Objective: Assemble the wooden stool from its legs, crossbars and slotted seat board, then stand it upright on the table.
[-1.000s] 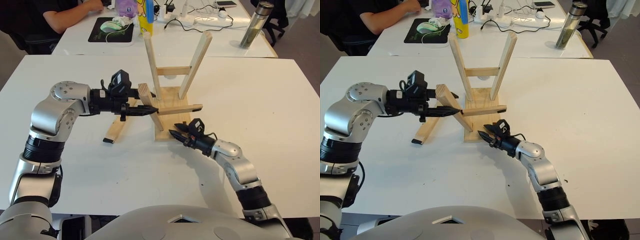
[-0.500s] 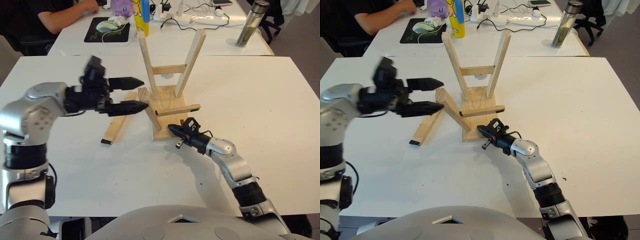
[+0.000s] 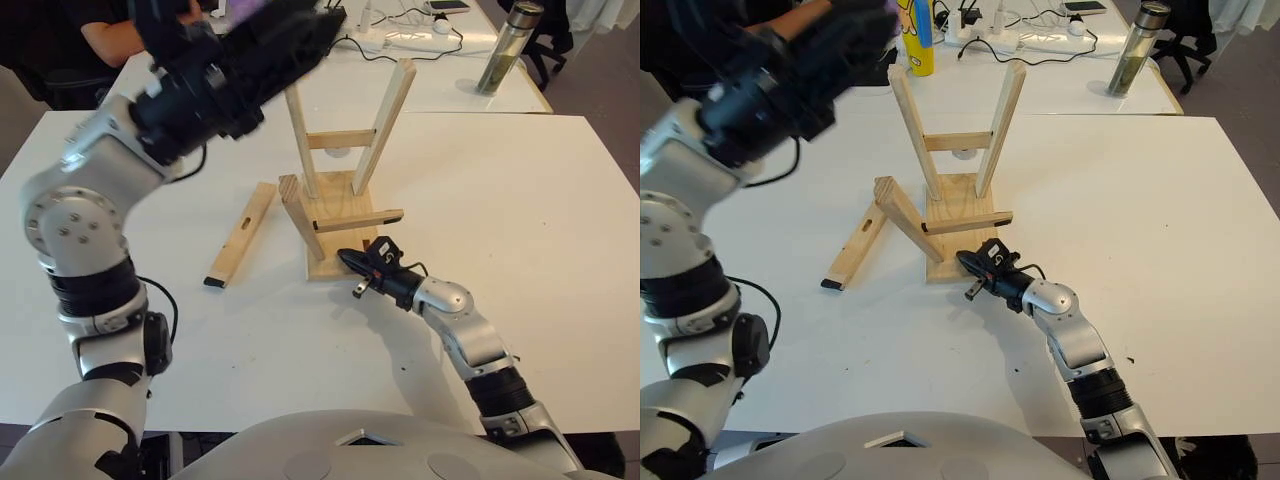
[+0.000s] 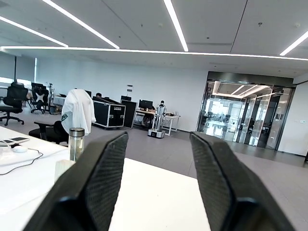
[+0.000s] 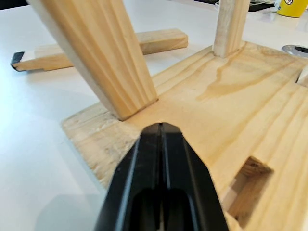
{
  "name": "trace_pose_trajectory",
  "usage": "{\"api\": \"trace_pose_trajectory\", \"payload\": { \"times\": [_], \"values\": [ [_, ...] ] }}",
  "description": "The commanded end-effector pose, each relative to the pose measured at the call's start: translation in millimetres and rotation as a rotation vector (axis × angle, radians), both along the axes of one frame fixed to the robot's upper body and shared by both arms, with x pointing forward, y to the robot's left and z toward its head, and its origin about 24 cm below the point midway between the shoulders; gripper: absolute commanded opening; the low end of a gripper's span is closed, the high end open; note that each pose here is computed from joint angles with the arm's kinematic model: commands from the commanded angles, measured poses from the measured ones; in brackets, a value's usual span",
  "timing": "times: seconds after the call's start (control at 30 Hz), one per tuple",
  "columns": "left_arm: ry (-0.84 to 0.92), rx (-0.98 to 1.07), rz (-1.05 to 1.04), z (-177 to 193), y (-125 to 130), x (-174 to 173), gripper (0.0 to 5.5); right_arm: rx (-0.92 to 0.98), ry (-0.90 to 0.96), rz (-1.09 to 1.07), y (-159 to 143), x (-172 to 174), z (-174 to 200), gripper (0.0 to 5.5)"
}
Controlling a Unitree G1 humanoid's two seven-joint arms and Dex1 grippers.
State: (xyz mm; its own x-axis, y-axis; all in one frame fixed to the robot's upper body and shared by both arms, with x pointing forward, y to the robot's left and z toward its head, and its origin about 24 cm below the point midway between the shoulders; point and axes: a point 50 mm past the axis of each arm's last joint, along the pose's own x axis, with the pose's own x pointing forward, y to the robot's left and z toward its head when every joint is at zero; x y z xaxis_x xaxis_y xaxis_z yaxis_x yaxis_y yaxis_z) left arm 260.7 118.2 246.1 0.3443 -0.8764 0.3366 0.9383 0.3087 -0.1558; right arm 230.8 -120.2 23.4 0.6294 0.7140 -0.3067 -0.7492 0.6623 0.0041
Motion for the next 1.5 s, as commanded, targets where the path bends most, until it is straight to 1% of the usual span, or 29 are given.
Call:
{"api": "trace_pose_trajectory", "payload": {
  "times": [0.03,0.07,0.17,0.23,0.27,0.3,0.33,0.37,0.4,0.43,0.47,0.5,0.53,0.57,0.67,0.73,0.8,0.87,0.93,0.97,1.0,1.07,1.17,1.23,1.3,1.33,1.4,1.43,1.5],
  "values": [
    [-0.061,0.022,-0.028,10,-13,-4,1.77,-0.134,0.186,-0.028,-11,-20,-40,0.00],
    [-0.096,0.003,-0.020,21,-12,-4,1.61,-0.135,0.188,-0.030,-11,-20,-40,0.00],
    [-0.181,-0.186,-0.058,66,-7,-11,1.17,-0.130,0.196,-0.034,-11,-22,-42,0.00],
    [-0.196,-0.208,-0.098,79,-9,-18,0.92,-0.130,0.201,-0.036,-11,-23,-43,0.00],
    [-0.185,-0.200,-0.104,79,-10,-19,0.83,-0.131,0.202,-0.037,-11,-23,-43,0.00],
    [-0.157,-0.157,-0.108,70,-12,-18,0.65,-0.131,0.203,-0.038,-11,-23,-43,0.00],
    [-0.119,-0.055,-0.094,51,-16,-15,0.52,-0.131,0.203,-0.039,-11,-23,-43,0.00],
    [-0.057,0.070,-0.087,26,-21,-12,0.39,-0.130,0.203,-0.040,-10,-23,-43,0.00],
    [0.020,0.237,-0.060,-12,-24,-7,0.22,-0.129,0.202,-0.039,-9,-23,-43,0.00],
    [0.088,0.361,-0.048,-44,-26,-4,0.06,-0.131,0.203,-0.035,-8,-23,-43,0.00],
    [0.134,0.455,-0.037,-69,-25,-3,0.02,-0.130,0.204,-0.033,-8,-23,-43,0.00],
    [0.144,0.521,-0.022,-85,-23,-2,0.02,-0.130,0.204,-0.032,-7,-23,-43,0.00],
    [0.141,0.524,-0.014,-88,-23,-1,0.02,-0.132,0.205,-0.029,-7,-24,-43,0.00],
    [0.110,0.489,0.013,-82,-22,3,0.02,-0.133,0.205,-0.023,-6,-24,-43,0.00],
    [-0.039,0.310,0.093,-41,-23,14,0.02,-0.137,0.206,-0.018,-6,-23,-43,0.00],
    [-0.122,0.183,0.115,-13,-27,15,0.02,-0.139,0.208,-0.021,-7,-23,-44,0.00],
    [-0.203,0.032,0.107,21,-33,7,0.02,-0.143,0.211,-0.024,-8,-24,-45,0.00],
    [-0.217,-0.131,0.085,50,-28,-1,0.02,-0.149,0.209,-0.022,-9,-23,-45,0.00],
    [-0.177,-0.250,0.045,68,-14,-5,0.02,-0.150,0.207,-0.022,-10,-22,-45,0.00],
    [-0.152,-0.253,0.021,69,-10,-6,0.02,-0.151,0.206,-0.025,-10,-22,-45,0.00],
    [-0.141,-0.114,0.036,55,-10,-4,0.02,-0.149,0.205,-0.027,-10,-22,-45,0.00],
    [-0.070,0.164,0.061,10,-11,1,0.02,-0.146,0.204,-0.028,-9,-21,-44,0.00],
    [-0.008,0.451,0.078,-46,-10,4,0.02,-0.150,0.203,-0.024,-9,-21,-45,0.00],
    [0.047,0.499,0.089,-70,-5,6,0.02,-0.156,0.196,-0.022,-8,-19,-44,0.00],
    [0.035,0.413,0.154,-64,4,12,0.02,-0.156,0.194,-0.023,-9,-19,-44,0.00],
    [0.011,0.331,0.218,-52,9,18,0.02,-0.155,0.194,-0.022,-9,-19,-44,0.00],
    [-0.051,0.131,0.389,-19,29,33,0.02,-0.155,0.194,-0.033,-11,-19,-44,0.00],
    [-0.065,0.051,0.453,-8,41,36,0.21,-0.159,0.192,-0.037,-12,-19,-44,0.00],
    [-0.049,0.010,0.552,-5,59,39,0.38,-0.163,0.189,-0.040,-13,-19,-45,0.00]
  ]
}}
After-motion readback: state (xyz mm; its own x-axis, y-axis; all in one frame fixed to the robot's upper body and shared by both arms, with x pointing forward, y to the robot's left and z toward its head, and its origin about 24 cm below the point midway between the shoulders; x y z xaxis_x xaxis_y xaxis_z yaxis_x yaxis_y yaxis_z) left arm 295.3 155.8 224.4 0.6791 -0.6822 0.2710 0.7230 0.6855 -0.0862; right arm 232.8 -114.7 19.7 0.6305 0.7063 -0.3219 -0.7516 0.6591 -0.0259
